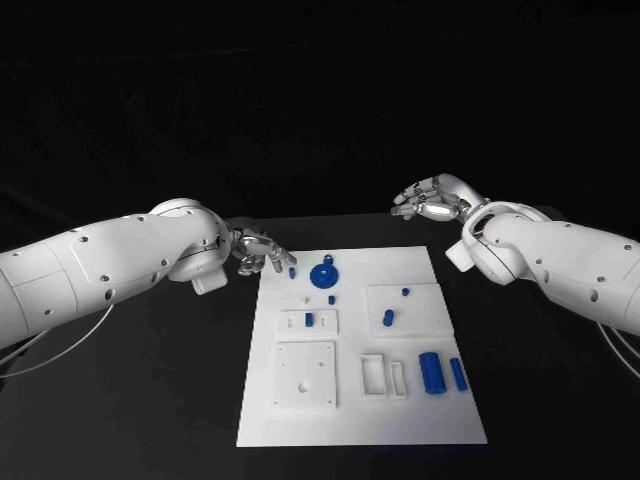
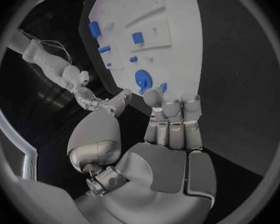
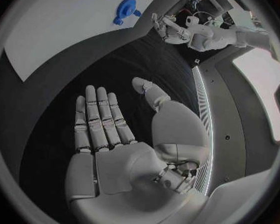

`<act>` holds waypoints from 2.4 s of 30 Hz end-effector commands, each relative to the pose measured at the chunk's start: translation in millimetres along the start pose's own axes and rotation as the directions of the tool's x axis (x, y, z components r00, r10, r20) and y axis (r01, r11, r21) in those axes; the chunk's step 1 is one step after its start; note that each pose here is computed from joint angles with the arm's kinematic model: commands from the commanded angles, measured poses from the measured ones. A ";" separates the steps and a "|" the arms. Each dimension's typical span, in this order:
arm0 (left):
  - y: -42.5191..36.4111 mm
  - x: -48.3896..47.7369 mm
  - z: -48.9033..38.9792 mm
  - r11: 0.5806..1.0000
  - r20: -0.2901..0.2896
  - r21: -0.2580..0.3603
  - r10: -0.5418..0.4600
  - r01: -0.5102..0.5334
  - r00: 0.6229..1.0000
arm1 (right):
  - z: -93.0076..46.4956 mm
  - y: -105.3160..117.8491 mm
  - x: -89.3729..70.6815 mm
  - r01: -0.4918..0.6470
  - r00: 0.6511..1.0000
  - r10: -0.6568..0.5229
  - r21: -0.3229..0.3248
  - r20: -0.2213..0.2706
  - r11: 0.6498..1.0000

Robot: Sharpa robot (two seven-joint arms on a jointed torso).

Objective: Assemble the parts on the task board

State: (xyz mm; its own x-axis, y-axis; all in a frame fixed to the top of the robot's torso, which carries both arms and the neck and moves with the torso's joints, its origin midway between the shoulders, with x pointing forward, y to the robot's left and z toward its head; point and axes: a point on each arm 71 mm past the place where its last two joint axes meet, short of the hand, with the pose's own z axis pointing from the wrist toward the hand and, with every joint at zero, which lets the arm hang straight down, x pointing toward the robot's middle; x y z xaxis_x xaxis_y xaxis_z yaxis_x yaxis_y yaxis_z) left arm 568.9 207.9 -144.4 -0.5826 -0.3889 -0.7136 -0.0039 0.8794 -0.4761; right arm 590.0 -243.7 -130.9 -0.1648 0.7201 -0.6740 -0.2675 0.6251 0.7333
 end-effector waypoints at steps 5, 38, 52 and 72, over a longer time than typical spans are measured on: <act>-6.6 -14.5 6.4 0.981 -0.027 -0.065 0.183 -0.185 0.983 | -0.2 1.6 1.1 -0.006 1.000 0.006 -0.006 -0.004 1.000; -18.8 -19.8 33.2 0.979 -0.036 -0.093 0.178 -0.181 0.983 | -0.2 6.3 2.6 -0.009 1.000 0.009 -0.018 -0.004 1.000; -17.9 -10.3 40.7 0.982 -0.072 -0.091 0.161 -0.168 0.984 | 0.8 10.2 3.7 -0.011 1.000 0.011 -0.026 -0.007 1.000; -8.3 1.5 49.2 0.990 -0.091 -0.095 0.093 -0.102 0.991 | 2.1 11.7 3.6 -0.011 1.000 0.011 -0.028 -0.007 1.000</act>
State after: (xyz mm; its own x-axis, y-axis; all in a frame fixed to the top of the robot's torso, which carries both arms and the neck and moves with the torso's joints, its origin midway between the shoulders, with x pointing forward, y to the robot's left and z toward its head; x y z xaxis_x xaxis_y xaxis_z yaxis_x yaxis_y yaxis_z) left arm 610.3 190.0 -160.5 -0.6304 -0.2647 -0.7298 -0.0209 0.9455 -0.3249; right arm 587.9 -233.9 -125.6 -0.1759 0.7215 -0.6697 -0.2885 0.6127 0.7358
